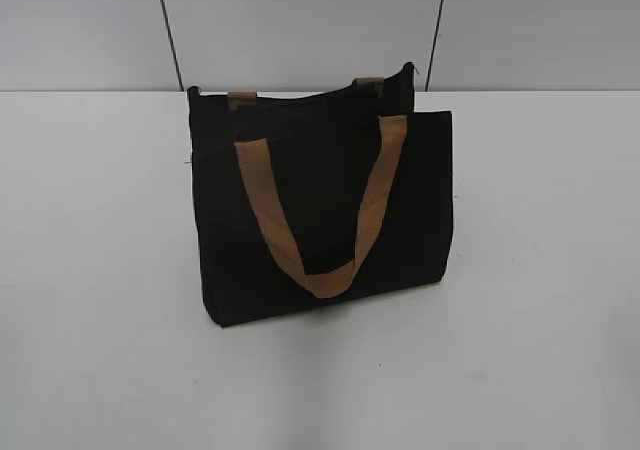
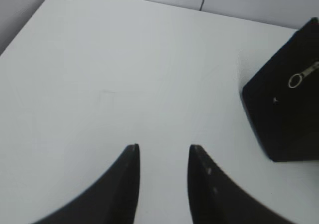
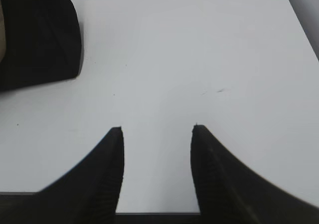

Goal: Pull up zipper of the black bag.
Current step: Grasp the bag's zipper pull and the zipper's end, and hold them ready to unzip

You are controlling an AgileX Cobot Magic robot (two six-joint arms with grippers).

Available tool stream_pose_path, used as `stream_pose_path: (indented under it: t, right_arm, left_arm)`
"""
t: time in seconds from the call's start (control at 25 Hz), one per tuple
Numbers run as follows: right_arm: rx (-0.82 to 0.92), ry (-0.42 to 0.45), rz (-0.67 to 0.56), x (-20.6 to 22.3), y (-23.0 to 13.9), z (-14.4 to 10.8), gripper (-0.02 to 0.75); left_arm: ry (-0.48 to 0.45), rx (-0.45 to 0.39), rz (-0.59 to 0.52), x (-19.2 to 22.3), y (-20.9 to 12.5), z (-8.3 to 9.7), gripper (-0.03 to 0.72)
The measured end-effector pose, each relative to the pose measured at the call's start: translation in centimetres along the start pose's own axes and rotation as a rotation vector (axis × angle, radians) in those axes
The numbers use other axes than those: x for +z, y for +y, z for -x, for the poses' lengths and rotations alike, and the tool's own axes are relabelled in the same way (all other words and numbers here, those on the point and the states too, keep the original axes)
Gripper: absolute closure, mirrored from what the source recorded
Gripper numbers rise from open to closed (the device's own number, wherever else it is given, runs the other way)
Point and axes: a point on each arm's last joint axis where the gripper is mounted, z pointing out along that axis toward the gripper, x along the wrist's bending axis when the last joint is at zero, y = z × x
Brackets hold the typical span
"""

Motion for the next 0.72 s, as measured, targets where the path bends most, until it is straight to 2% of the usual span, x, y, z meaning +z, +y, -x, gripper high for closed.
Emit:
stream_pose_path:
  t: [0.24,0.44,0.6,0.72]
  right_arm:
    - [0.000,0.000,0.000,0.0,0.0,0.0,0.389]
    - [0.000,0.000,0.000,0.0,0.0,0.0,0.389]
    - [0.000,0.000,0.000,0.0,0.0,0.0,0.389]
    - [0.000,0.000,0.000,0.0,0.0,0.0,0.389]
  left_arm:
    - [-0.116,0.036,0.095,1.1,2.5,1.2,0.440]
    - [-0.233,0.126,0.162,2.7,4.5,2.4,0.414]
    - [-0.283,0.186,0.158,4.9,5.8,3.0,0.369]
    - [-0.286,0.193,0.146,7.0,6.2,3.1,0.357]
